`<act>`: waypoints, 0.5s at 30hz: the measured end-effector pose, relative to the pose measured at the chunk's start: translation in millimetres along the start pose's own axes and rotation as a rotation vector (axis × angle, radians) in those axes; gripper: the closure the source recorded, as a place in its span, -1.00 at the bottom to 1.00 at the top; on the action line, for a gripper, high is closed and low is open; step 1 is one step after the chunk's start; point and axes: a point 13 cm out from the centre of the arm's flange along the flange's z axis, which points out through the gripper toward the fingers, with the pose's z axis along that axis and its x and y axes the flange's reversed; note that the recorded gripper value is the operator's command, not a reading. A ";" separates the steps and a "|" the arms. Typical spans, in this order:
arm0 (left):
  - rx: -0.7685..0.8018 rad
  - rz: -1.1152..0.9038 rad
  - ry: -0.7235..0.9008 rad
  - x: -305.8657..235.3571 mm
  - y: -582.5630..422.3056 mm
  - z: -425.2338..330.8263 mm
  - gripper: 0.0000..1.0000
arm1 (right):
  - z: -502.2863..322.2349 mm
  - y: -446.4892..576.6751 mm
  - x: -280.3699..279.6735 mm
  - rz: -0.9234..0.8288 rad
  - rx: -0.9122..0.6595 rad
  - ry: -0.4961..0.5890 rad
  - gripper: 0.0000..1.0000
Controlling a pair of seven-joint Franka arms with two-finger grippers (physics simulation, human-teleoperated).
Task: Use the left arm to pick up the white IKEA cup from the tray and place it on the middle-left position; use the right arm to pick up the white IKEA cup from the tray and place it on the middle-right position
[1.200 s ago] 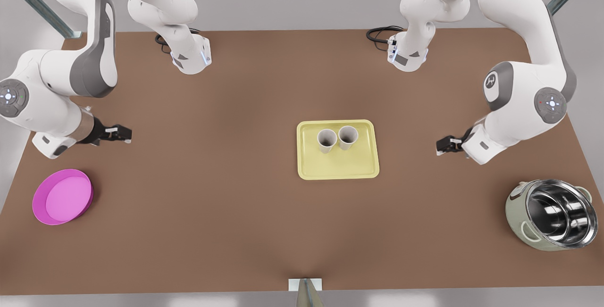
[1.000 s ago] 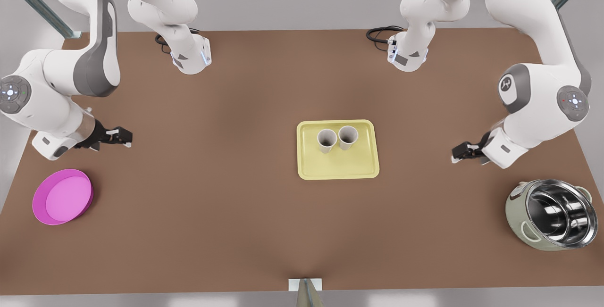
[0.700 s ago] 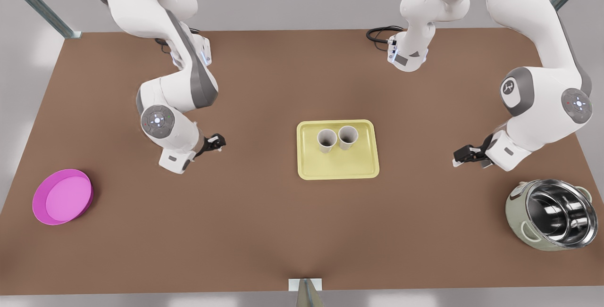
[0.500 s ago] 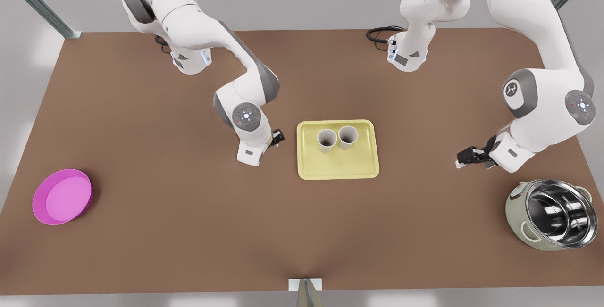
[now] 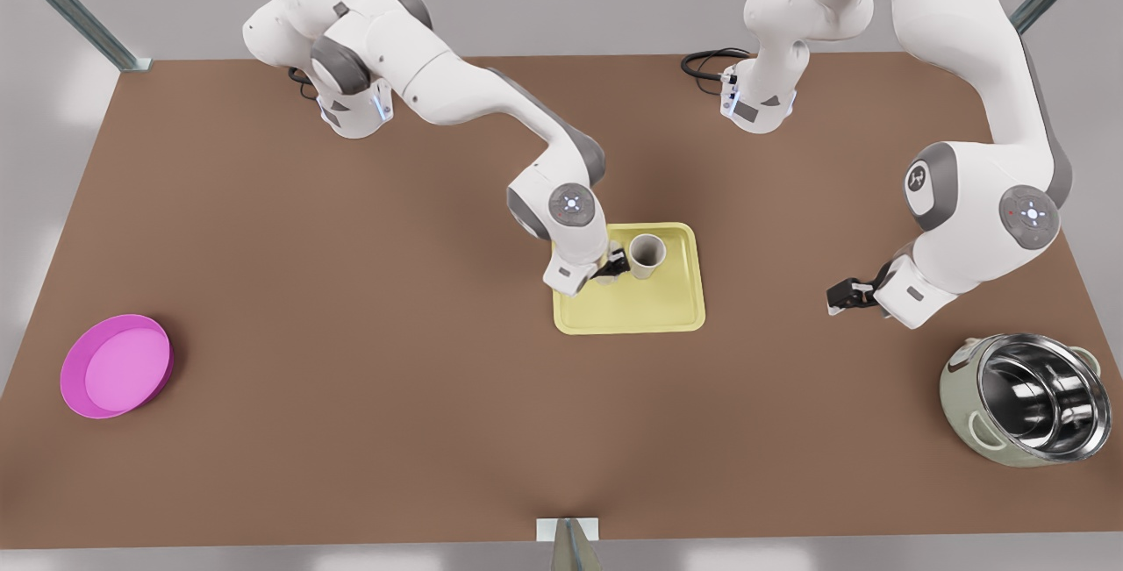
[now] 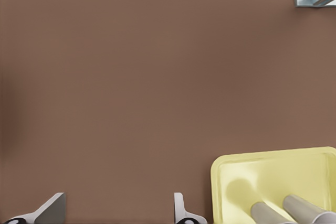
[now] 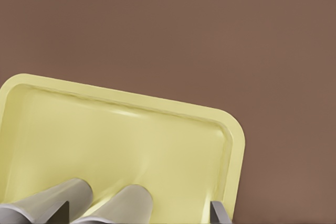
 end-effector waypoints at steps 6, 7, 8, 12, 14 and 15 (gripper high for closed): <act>-0.003 -0.013 0.002 0.5 1.0 1.3 -1.00 | 36.2 5.4 13.9 0.092 0.016 0.018 -1.00; -0.005 -0.014 0.002 0.5 1.1 1.4 -1.00 | 36.9 13.9 20.5 0.096 0.015 0.019 -1.00; -0.006 -0.015 0.002 0.6 1.2 1.5 -1.00 | 35.4 19.4 23.9 0.103 0.012 0.017 -1.00; -0.010 -0.019 0.003 0.7 1.5 1.6 -1.00 | 22.0 26.6 23.1 0.151 -0.001 0.004 -1.00; -0.010 -0.022 0.003 0.9 1.9 2.0 -1.00 | 17.5 26.2 25.6 0.173 0.001 0.006 -1.00; -0.011 -0.023 0.005 1.4 1.9 2.7 -1.00 | 16.1 25.4 29.4 0.182 0.004 0.011 -1.00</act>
